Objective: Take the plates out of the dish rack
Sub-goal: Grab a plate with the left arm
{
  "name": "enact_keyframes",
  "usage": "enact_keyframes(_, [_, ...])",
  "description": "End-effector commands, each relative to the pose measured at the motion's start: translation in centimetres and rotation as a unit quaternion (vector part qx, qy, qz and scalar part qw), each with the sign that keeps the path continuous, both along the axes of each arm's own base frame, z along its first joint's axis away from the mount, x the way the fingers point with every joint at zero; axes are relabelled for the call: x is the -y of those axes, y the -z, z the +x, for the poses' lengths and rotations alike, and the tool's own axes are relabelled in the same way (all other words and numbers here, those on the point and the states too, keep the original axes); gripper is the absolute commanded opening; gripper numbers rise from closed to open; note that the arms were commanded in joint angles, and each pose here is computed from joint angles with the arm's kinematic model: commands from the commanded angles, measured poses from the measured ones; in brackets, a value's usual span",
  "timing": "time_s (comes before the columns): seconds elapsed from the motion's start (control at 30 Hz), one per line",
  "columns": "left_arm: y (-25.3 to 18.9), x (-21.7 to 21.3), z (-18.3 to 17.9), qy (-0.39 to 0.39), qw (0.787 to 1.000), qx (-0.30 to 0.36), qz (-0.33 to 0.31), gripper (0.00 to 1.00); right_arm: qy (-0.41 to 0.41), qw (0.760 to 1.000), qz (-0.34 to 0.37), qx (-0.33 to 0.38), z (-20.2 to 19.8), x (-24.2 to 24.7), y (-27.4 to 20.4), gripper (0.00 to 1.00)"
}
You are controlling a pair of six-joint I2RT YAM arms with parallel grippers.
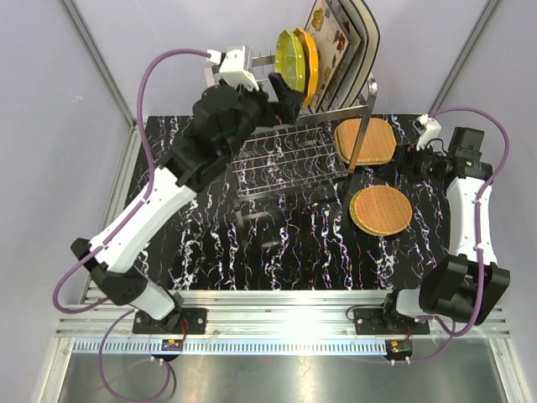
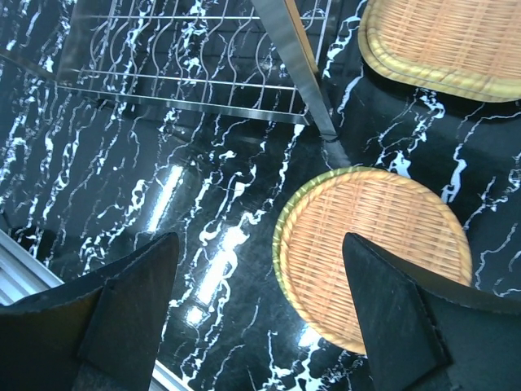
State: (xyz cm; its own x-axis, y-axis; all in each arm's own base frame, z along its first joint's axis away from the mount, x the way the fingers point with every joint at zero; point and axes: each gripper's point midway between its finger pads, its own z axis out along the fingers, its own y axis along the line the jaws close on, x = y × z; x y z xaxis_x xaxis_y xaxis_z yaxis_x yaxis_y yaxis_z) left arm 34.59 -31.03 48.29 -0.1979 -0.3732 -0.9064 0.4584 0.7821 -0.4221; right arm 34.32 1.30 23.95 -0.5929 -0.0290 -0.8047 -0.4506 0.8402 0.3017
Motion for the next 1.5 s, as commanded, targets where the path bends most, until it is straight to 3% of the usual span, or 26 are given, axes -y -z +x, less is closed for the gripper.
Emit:
enact_keyframes(0.0, [-2.3,0.4,1.5,0.022,0.999,0.012,-0.031,0.94,-0.009,0.999,0.021,0.032,-0.1,-1.1,-2.0,0.89])
enact_keyframes(0.2, [-4.0,0.0,5.0,0.002,0.998,0.037,-0.041,0.86,-0.007,0.999,0.04,0.033,0.0,-1.4,-2.4,0.89])
enact_keyframes(0.33, [-3.4,0.7,7.0,0.002,0.999,0.036,-0.034,0.77,-0.005,0.998,0.047,0.032,0.1,-1.5,-2.5,0.89])
enact_keyframes(0.5, [-2.5,1.4,8.5,0.003,0.999,0.035,-0.022,0.73,-0.003,0.998,0.046,0.031,0.1,-1.5,-2.4,0.89])
enact_keyframes(1.2, [-0.3,2.9,11.7,0.002,0.999,0.021,-0.03,0.57,0.003,0.999,0.048,0.026,0.2,-1.3,-2.2,0.89])
enact_keyframes(1.3, [0.1,2.9,12.1,0.003,0.999,0.016,-0.033,0.51,0.004,0.999,0.049,0.023,0.1,-1.4,-2.1,0.89])
enact_keyframes(1.47, [-0.8,3.4,11.8,0.028,0.997,0.029,-0.062,0.27,0.004,0.999,0.049,0.023,0.1,-1.4,-2.1,0.89])
